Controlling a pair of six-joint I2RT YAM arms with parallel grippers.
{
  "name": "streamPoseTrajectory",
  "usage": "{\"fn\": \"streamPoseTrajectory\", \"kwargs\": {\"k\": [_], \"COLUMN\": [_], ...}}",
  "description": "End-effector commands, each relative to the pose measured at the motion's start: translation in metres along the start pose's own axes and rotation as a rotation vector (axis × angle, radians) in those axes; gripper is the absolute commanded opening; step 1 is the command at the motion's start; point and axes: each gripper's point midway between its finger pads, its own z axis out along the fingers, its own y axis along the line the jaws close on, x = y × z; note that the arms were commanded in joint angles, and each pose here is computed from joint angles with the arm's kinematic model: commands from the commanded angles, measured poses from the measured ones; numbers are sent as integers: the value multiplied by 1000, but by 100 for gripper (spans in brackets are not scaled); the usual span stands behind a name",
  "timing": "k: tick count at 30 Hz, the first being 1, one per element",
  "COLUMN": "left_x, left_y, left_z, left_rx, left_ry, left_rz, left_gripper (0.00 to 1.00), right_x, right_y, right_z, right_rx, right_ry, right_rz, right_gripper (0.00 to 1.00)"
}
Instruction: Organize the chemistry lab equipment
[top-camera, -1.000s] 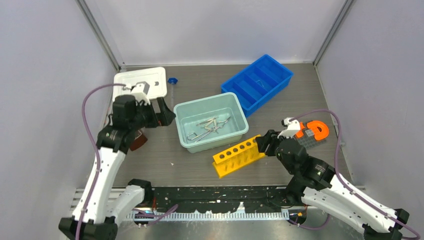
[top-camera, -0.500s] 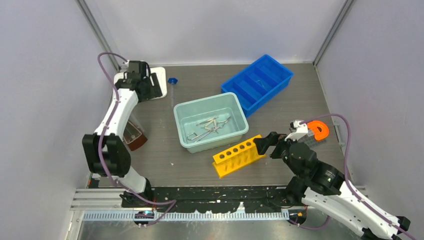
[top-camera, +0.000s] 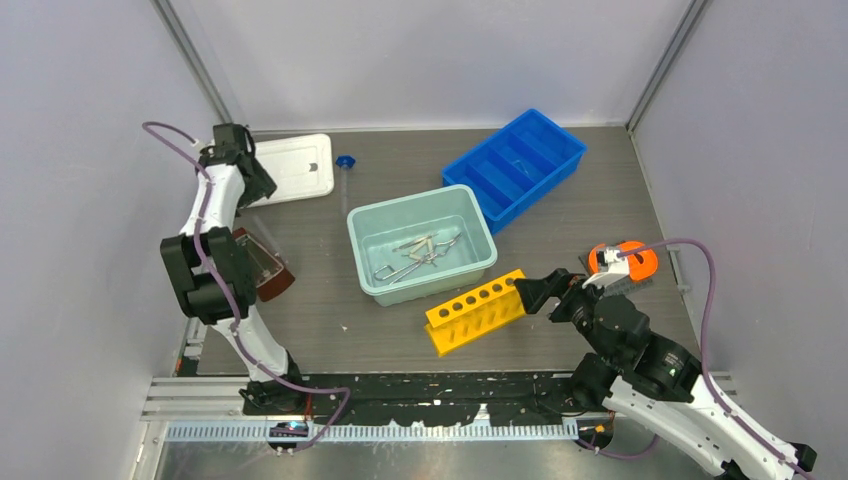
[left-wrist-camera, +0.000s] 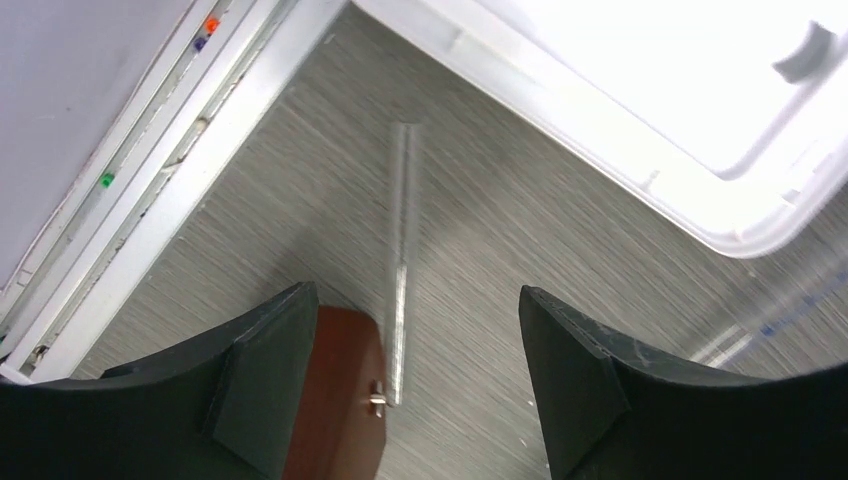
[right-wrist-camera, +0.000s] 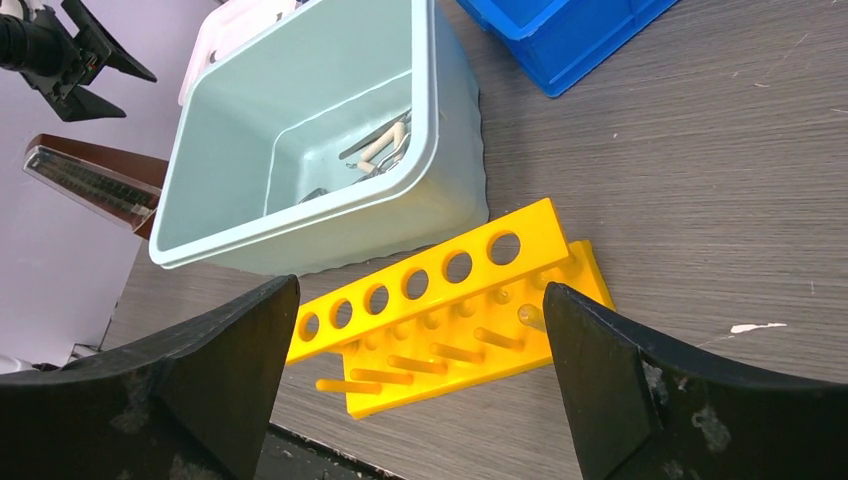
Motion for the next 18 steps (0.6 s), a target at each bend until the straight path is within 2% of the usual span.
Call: {"fn": "streamPoseTrajectory", "kwargs": {"k": [1,6,11,18], "left_x": [-3,7,22,35], "left_y": [10,19,17,23], "left_z": [14,33,51,60], "left_rx": [9,10,44,33], "left_ry": [41,98,173,247], "left_rz": [-49,-36,-17,14], "left_gripper": [76,72,62,55], "right_x": [-12,-13,-17,-21], "right_y": [4,1,-4,-6], "right_z": [-3,-3,-3,-3], "right_rx": [-16,0,21,31], "right_ry": [-33,-41,-61,-75], "right_rz": [-16,-38,-59,-84], "right_gripper": [99,99,99,99]}}
